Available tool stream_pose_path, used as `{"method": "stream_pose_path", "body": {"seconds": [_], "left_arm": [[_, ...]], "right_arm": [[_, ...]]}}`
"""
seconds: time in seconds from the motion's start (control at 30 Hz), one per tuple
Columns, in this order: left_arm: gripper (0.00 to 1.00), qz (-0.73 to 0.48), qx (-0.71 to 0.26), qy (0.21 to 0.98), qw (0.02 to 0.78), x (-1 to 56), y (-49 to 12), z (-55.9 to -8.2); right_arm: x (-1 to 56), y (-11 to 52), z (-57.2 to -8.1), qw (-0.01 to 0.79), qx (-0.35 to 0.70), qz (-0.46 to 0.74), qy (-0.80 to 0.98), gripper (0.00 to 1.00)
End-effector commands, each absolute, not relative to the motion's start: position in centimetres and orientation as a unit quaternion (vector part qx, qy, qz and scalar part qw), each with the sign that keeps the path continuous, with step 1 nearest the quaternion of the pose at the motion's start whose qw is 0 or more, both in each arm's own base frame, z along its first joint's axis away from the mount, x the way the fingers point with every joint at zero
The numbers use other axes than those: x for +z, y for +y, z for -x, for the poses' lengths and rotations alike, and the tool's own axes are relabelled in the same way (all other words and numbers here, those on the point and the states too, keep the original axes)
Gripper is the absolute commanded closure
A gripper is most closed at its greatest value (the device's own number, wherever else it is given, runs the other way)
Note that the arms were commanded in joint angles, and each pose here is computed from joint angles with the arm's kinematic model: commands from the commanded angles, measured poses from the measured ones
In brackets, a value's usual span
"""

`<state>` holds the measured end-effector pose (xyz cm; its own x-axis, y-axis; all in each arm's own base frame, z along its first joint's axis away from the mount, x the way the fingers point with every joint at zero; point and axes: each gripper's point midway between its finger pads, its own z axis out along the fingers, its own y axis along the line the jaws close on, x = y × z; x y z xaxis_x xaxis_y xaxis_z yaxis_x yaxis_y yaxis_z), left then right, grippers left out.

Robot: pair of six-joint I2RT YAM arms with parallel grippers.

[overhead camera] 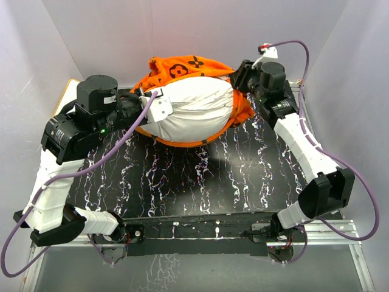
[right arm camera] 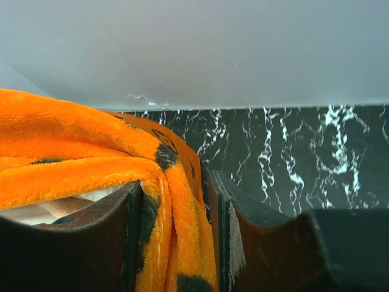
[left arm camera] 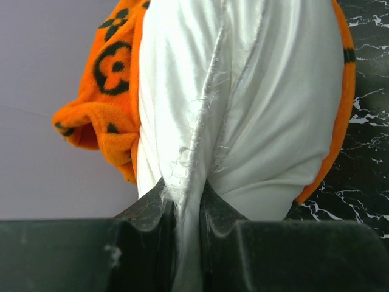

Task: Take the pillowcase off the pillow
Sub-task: Remove the pillow from the pillowcase.

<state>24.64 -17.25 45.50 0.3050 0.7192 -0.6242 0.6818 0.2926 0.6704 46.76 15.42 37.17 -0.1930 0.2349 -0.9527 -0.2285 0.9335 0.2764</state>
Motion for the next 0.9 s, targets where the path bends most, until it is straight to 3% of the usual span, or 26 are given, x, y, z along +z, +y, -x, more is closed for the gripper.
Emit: {"method": "stream_pose_path", "body": {"seconds": [0.0,0.47,0.57,0.63,0.87], "left_arm": [[1.00,-0.454,0.118,0.593,0.655,53.4,-8.4,-21.1],[1.00,-0.329,0.190,0.521,0.765,61.8,-7.3,-23.9],[1.00,-0.312,0.173,0.508,0.784,63.4,-7.9,-24.2],[1.00,-0.315,0.145,0.511,0.787,63.5,-9.2,-24.7],[1.00,-0.313,0.082,0.509,0.797,63.6,-13.4,-27.7]], "right_arm": [[27.5,-3.2,-48.5,0.591,-0.039,-0.226,0.774,0.92],[19.1,-6.4,-45.7,0.518,-0.010,-0.288,0.806,0.92],[20.6,-5.2,-45.7,0.529,0.026,-0.277,0.802,0.92],[24.4,-3.3,-45.9,0.568,0.082,-0.251,0.780,0.82],[40.4,2.5,-42.3,0.706,0.214,-0.087,0.670,0.25]]}}
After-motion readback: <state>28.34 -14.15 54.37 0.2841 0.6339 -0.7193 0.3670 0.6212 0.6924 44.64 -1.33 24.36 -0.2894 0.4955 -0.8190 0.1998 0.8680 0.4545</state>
